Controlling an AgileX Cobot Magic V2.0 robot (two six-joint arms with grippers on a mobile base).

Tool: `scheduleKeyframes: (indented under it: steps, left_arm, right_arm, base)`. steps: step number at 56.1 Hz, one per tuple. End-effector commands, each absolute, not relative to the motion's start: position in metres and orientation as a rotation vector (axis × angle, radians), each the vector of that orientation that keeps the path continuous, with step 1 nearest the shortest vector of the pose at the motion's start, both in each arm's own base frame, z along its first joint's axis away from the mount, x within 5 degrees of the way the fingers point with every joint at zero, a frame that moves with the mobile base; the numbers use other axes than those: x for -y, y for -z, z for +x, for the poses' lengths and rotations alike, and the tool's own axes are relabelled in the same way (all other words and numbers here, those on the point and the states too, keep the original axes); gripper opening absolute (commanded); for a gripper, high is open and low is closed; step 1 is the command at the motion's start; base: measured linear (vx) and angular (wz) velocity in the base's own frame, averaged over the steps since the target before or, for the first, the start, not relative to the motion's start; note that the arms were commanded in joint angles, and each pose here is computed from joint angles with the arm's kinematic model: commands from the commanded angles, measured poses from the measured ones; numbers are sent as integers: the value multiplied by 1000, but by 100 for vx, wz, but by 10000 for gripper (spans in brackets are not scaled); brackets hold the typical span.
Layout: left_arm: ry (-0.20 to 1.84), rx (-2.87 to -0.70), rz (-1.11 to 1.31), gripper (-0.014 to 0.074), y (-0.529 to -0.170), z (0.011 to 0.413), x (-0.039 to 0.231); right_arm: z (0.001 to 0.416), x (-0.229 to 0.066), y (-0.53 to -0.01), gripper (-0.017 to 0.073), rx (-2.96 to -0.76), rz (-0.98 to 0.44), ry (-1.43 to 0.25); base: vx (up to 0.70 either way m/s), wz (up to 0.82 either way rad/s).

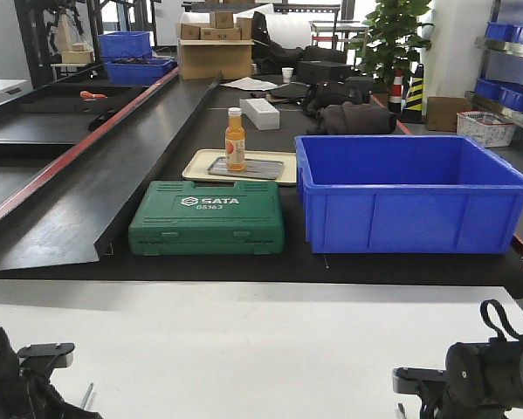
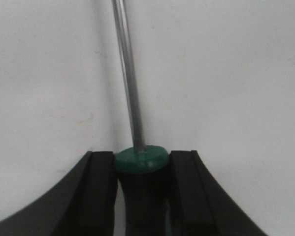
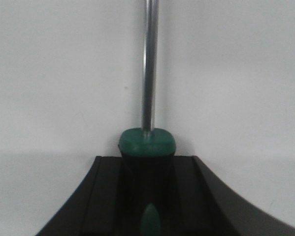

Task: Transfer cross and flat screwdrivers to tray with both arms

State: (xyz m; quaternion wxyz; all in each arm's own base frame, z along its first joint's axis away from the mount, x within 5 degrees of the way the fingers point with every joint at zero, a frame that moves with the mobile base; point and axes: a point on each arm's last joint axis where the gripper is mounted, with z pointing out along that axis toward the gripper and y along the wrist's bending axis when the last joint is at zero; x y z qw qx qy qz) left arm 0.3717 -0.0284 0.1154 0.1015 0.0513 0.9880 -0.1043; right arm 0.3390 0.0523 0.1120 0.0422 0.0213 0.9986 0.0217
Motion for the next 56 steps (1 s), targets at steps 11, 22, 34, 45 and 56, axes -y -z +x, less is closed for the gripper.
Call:
scheduleKeyframes:
  steps: [11, 22, 34, 45, 56]
  left_arm:
    - [407, -2895, 103, -2, -135, 369, 38]
    - [454, -2703, 151, -2, -181, 369, 55]
    - [519, -2405, 185, -2, -258, 356, 74]
    - [494, -2169, 213, -1, -323, 329, 77]
    - [437, -1934, 185, -1, -382, 295, 67]
  right_arm:
    - [341, -54, -142, -13, -2973, 22, -99]
    - [338, -54, -193, -12, -2790, -1, -129]
    - [318, -50, -268, -8, -2525, -21, -158]
    - [284, -45, -341, -8, -2213, -38, -184]
    - [256, -41, -389, -8, -2052, -96, -172]
  base:
    - [0, 0]
    - [0, 0]
    - [0, 0]
    - [0, 0]
    - [0, 0]
